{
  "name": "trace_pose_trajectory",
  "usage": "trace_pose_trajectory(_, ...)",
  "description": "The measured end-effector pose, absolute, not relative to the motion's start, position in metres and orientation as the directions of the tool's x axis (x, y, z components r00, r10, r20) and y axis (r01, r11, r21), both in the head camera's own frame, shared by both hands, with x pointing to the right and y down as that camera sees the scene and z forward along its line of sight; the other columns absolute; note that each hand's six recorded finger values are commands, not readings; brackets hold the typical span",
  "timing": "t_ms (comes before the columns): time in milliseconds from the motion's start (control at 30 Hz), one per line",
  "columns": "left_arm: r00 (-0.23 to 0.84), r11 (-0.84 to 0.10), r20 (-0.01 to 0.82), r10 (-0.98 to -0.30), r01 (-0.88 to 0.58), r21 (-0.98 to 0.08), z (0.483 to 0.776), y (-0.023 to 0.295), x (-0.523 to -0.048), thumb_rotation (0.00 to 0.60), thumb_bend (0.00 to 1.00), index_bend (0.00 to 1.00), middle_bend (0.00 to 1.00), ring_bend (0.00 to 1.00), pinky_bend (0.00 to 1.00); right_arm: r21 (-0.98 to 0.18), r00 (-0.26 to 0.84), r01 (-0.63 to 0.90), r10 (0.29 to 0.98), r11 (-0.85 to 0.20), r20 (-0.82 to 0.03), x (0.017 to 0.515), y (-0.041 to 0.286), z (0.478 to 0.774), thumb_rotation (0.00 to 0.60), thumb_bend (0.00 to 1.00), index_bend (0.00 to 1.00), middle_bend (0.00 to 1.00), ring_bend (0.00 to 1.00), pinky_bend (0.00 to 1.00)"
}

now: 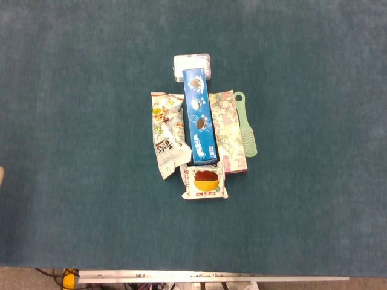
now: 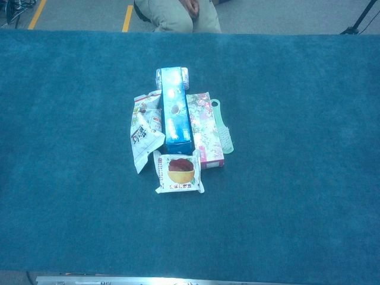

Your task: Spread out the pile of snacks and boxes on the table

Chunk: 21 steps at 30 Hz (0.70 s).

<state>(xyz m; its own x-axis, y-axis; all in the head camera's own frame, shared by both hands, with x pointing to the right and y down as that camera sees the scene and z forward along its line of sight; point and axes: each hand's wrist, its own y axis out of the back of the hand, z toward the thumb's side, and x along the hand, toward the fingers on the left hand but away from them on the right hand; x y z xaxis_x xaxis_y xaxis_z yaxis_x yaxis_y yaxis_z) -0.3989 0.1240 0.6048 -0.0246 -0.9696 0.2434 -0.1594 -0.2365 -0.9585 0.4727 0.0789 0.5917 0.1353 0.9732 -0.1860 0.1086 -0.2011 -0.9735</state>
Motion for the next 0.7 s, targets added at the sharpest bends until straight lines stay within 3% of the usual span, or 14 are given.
trace_pose_trajectory(700, -0.024, -0.248, 0.255, -0.967, -0.158, -0.956, 0.603, 0.129, -0.398, 0.6, 0.29, 0.28, 0.22, 0.14, 0.16, -0.972, 0.195, 0.103, 0.962, -0.213, -0.19, 0.462, 0.073, 0.591, 0.6, 0.06, 0.41, 0.41, 0.4, 0.56)
